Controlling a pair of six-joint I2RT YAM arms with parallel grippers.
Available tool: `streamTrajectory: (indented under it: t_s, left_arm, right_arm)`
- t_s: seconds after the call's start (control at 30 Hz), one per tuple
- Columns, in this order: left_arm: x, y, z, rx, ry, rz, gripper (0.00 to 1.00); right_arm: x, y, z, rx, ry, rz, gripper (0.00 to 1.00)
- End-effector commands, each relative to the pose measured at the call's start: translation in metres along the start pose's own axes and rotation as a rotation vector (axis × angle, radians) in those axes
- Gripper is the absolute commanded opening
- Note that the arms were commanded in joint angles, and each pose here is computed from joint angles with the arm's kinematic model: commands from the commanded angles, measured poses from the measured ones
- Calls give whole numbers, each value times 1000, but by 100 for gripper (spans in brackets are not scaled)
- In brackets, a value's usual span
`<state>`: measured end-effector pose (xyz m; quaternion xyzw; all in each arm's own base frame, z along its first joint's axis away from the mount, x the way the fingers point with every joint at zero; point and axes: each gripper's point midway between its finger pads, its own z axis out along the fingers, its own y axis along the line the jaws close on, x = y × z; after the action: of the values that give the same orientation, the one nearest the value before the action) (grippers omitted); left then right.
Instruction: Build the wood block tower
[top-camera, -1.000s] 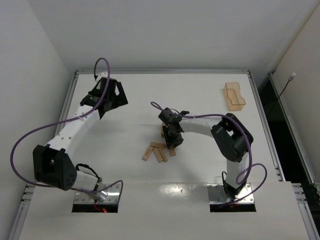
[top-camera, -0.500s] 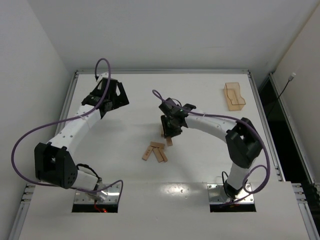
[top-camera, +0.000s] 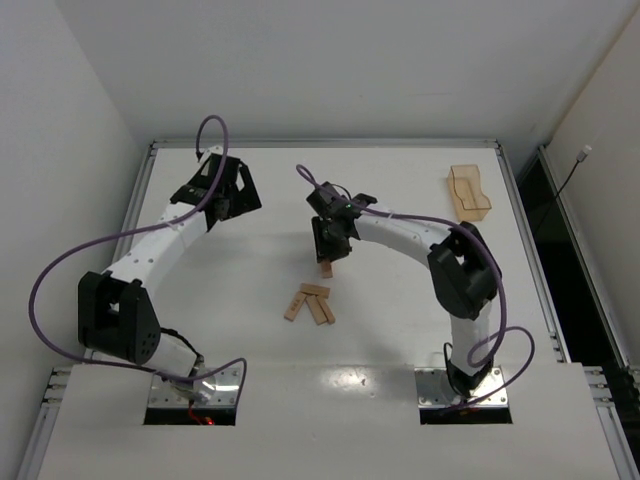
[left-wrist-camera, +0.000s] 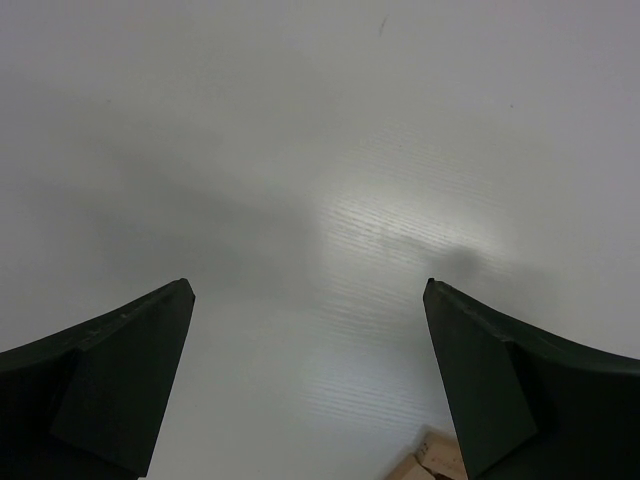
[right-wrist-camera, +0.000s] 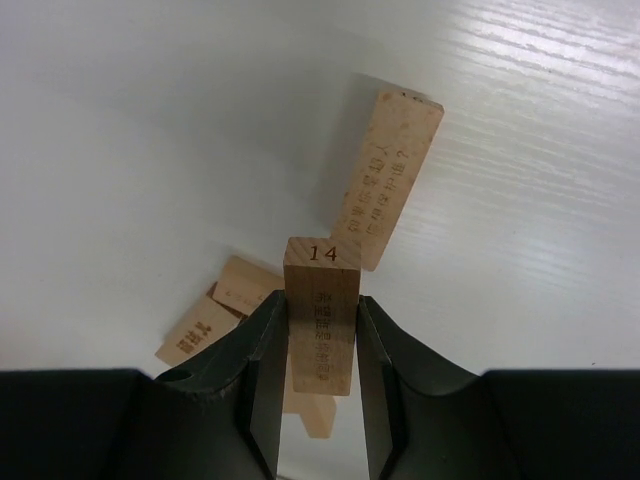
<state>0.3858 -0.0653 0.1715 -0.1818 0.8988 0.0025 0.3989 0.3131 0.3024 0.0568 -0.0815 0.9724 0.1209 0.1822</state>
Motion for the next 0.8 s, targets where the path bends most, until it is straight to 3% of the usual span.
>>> streamTrajectory:
  t_s: [0.0, 0.77]
  left_arm:
    - [-25, -8, -4, 24, -55, -36, 100]
    - [-18, -9, 3, 24, -33, -30, 100]
  right_arm:
    - [-26, 1, -9, 1, -58, 34, 0]
    - [-41, -8, 16, 22, -47, 121, 0]
